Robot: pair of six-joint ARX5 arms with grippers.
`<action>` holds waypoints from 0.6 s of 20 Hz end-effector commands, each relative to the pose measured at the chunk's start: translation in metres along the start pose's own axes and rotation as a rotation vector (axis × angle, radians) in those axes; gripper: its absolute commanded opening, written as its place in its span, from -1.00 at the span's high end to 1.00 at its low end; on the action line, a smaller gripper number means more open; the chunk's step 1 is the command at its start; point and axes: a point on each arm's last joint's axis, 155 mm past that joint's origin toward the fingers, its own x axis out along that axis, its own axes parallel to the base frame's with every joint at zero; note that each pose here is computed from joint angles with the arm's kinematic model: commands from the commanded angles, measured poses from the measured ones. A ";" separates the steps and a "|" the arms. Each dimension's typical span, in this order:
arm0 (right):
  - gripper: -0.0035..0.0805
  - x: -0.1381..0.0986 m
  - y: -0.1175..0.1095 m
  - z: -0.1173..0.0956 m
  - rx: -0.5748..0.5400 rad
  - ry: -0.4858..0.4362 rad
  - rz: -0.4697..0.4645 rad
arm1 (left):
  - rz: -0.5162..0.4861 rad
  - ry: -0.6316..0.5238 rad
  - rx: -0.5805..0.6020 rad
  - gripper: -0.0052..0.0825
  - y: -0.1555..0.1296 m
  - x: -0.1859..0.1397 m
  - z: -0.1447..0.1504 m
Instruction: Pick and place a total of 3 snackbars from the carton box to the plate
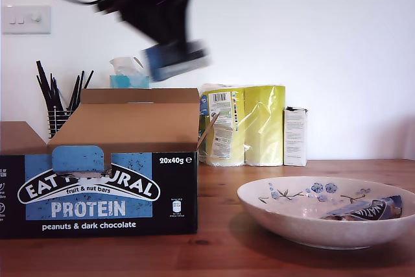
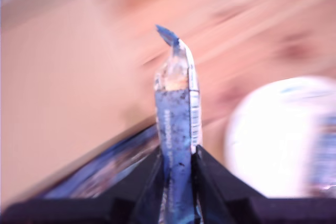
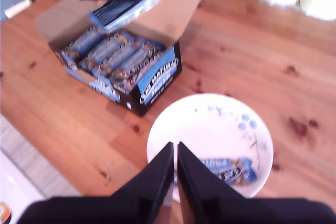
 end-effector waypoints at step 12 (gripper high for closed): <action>0.95 -0.036 0.016 -0.034 0.070 0.003 -0.012 | -0.202 -0.107 0.279 0.75 -0.124 0.056 0.001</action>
